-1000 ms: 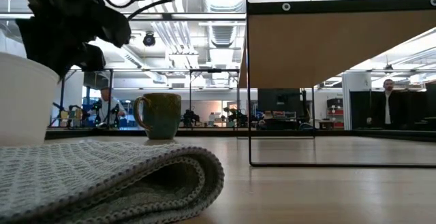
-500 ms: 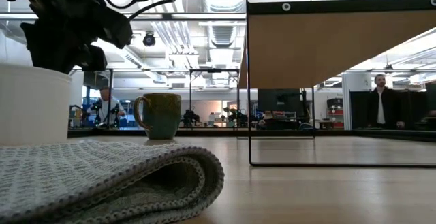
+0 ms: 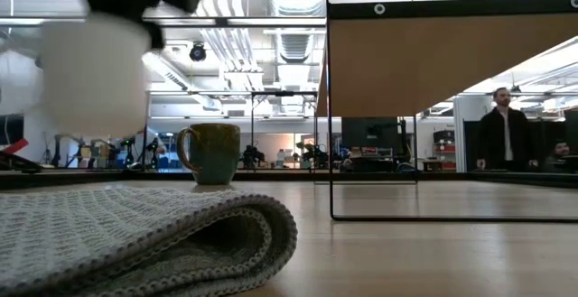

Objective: Stack small to large cups/mugs on shelf
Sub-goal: Put the white mug on the shelf

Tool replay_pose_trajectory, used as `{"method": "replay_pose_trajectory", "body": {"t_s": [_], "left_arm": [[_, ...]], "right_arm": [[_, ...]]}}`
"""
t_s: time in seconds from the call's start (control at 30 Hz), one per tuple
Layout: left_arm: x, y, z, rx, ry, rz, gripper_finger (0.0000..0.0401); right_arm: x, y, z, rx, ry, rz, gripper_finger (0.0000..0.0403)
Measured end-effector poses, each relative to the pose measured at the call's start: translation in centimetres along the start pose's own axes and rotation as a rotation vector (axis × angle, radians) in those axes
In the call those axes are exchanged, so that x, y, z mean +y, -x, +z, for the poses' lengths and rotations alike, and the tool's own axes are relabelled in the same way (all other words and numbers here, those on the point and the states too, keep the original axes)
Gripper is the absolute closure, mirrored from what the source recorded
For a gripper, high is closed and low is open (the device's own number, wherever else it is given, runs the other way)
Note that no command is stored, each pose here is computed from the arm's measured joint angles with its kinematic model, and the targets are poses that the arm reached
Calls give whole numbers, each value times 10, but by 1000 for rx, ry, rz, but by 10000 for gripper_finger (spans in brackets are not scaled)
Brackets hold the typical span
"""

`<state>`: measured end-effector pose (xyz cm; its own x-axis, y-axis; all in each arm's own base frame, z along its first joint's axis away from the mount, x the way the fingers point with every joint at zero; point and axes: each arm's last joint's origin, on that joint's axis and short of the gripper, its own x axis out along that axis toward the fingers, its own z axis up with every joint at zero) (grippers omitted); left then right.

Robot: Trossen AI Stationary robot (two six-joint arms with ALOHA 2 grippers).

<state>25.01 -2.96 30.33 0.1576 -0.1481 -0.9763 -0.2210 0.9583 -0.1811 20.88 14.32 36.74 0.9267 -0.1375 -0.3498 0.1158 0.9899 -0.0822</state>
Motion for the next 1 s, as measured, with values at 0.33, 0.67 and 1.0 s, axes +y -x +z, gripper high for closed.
{"method": "replay_pose_trajectory", "body": {"t_s": [0.33, 0.67, 1.0], "left_arm": [[22, 119, 57, -367, 2, 155, 401], [65, 128, 137, -502, -73, 216, 401], [89, 99, 181, -610, -37, 175, 401]], "right_arm": [[0, 0, 1, -5, -5, 1, 394], [-7, 1, -1, -42, -97, -198, 394], [-25, 0, -21, -139, -231, -571, 394]]}}
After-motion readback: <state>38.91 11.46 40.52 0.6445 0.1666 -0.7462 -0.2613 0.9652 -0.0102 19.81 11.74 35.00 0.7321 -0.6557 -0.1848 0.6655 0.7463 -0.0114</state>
